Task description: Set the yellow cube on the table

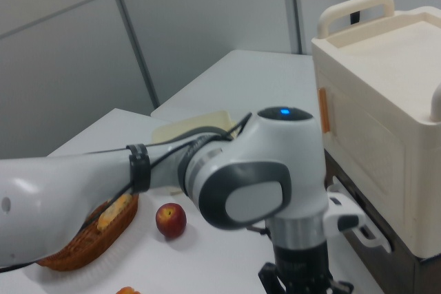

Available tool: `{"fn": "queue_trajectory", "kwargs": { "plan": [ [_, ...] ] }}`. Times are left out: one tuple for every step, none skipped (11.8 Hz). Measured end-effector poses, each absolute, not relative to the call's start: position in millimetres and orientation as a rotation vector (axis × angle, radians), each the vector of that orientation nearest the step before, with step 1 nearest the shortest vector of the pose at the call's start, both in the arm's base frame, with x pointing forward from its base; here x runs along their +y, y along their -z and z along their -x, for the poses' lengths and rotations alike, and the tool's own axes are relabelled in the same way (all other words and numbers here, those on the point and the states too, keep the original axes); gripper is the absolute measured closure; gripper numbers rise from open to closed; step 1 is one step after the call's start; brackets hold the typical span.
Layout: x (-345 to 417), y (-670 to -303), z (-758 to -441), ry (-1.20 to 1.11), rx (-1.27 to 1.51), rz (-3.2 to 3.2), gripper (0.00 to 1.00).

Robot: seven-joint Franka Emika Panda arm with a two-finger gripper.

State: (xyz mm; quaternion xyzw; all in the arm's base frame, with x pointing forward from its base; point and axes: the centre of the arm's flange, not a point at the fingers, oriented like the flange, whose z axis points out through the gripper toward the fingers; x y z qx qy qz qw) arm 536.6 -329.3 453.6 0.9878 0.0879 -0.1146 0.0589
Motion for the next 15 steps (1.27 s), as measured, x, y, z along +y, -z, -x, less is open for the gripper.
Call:
{"fn": "queue_trajectory", "kwargs": {
  "plan": [
    [-320.3,-460.8,-542.5,0.347,0.286,-2.99,0.54],
    [-306.5,-466.2,-550.8,0.342,0.307,-2.99,0.54],
    [-288.4,-467.4,-560.7,0.331,0.311,-2.992,0.54],
    [-264.9,-464.9,-572.6,0.322,0.332,-2.994,0.54],
    [-240.2,-459.7,-584.3,0.319,0.363,-2.997,0.54],
    [-216.9,-453.3,-594.4,0.315,0.379,-3.011,0.54],
    [-197.8,-447.4,-602.0,0.311,0.403,-3.03,0.54],
    [-182.1,-442.6,-607.7,0.312,0.422,-3.04,0.54],
    [-168.3,-438.0,-612.4,0.317,0.438,-3.043,0.51],
    [-153.7,-432.5,-617.2,0.326,0.449,-3.043,0.48],
    [-139.4,-429.0,-621.8,0.324,0.442,-3.04,0.37],
    [-125.0,-428.6,-626.4,0.307,0.417,-3.037,0.22],
    [-114.6,-430.4,-629.6,0.292,0.397,-3.034,0.09],
    [-109.3,-433.6,-631.5,0.28,0.394,-3.032,0.0],
    [-108.8,-437.6,-632.6,0.268,0.388,-3.031,0.0]
  ]
}}
